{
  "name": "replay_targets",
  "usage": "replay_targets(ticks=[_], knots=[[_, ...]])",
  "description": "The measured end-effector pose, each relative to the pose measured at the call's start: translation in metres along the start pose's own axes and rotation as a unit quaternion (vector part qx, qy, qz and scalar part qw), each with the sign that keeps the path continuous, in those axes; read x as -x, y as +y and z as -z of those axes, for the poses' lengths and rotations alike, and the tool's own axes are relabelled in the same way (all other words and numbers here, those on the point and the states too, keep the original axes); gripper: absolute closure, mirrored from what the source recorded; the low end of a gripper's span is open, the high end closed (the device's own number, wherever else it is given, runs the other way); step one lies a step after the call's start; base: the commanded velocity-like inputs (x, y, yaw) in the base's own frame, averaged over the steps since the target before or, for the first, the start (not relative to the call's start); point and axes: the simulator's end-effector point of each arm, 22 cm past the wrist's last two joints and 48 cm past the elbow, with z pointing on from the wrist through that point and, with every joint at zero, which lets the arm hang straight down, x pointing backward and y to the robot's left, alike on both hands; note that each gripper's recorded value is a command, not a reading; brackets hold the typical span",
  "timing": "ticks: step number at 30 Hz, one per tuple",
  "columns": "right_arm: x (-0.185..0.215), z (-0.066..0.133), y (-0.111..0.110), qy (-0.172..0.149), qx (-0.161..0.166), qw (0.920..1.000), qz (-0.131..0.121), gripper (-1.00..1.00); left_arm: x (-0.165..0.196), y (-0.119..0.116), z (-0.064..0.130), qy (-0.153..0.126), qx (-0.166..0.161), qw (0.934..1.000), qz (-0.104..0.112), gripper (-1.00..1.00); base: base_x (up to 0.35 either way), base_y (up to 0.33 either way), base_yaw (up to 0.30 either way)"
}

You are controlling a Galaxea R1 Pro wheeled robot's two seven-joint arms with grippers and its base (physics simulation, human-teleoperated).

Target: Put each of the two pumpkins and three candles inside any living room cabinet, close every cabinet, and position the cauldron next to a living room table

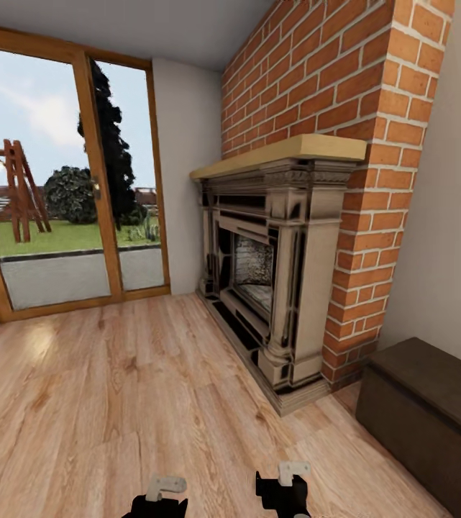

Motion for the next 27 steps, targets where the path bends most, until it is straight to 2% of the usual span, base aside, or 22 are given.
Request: replay_targets(ticks=[14,27], knots=[[-0.0002,-0.0003,-0.0015,0.000,0.000,1.0000,-0.001,-1.00,0.0010,-0.0017,0.0000,-0.002,-0.004,1.0000,0.002,-1.00,-0.082,0.085,-0.291],[0.0011,0.0000,-0.0010,-0.002,0.001,1.0000,0.000,-1.00,0.0047,-0.0032,0.0005,-0.009,-0.007,0.9999,0.002,-1.00,-0.041,0.017,-0.291]])
